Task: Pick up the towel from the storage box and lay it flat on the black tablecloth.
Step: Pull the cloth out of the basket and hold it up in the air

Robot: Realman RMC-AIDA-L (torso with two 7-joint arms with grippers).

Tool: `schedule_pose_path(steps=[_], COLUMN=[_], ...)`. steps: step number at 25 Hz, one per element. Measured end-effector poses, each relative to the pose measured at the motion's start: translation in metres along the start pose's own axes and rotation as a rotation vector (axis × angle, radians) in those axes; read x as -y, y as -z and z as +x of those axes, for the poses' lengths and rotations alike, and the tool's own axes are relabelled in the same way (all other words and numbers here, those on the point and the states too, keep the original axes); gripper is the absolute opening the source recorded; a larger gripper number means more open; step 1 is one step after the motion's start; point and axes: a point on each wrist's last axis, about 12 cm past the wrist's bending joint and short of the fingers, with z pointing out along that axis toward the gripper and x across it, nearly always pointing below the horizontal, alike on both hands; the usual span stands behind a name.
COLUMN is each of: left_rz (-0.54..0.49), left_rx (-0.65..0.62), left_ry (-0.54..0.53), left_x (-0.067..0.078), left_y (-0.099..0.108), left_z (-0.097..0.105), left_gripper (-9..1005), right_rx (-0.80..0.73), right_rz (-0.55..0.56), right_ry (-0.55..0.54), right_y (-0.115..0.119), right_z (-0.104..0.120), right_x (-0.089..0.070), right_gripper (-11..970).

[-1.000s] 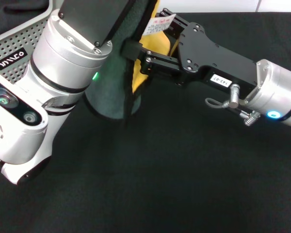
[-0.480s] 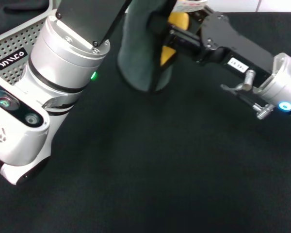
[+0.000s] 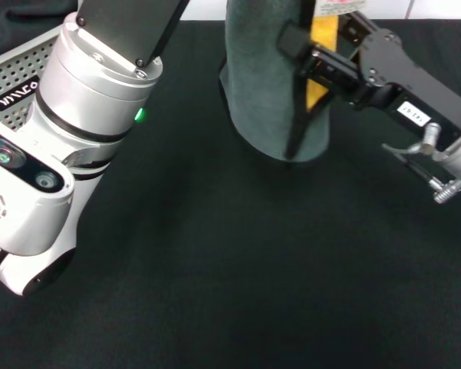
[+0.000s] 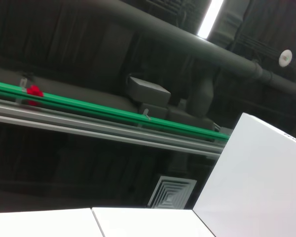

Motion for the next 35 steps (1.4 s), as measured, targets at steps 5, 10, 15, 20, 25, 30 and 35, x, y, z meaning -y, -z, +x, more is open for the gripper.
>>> schedule_pose_path(steps=[5, 10, 15, 20, 25, 30, 35], left_rz=[0.001, -0.001, -0.002, 0.007, 0.007, 0.005, 0.001], left_rx=[-0.010, -0.016, -0.021, -0.011, 0.001, 0.000, -0.007], left_ry=[-0.002, 0.000, -0.001, 0.003, 0.002, 0.000, -0.036], left_x=[0.000, 0.000, 0.000, 0.002, 0.001, 0.000, -0.001], left_y=[0.002, 0.004, 0.005, 0.004, 0.002, 0.002, 0.004], left_z=[0.001, 0.001, 0.000, 0.000, -0.001, -0.001, 0.000], left_gripper=[5, 5, 5, 4, 4, 4, 4], right_rx=[0.045, 0.072, 0.081, 0.063, 0.005, -0.074, -0.093], right_rz=[-0.004, 0.009, 0.037, 0.085, 0.083, 0.001, -0.022], right_ry=[0.004, 0.006, 0.014, 0.020, 0.033, 0.051, 0.058], right_y=[0.009, 0.016, 0.020, 0.024, 0.016, 0.004, 0.004], right_z=[-0.007, -0.011, -0.014, -0.013, -0.008, -0.001, 0.001], right_x=[-0.001, 0.001, 0.005, 0.013, 0.017, 0.011, 0.008], right_gripper=[859, 859, 860, 859, 859, 860, 851])
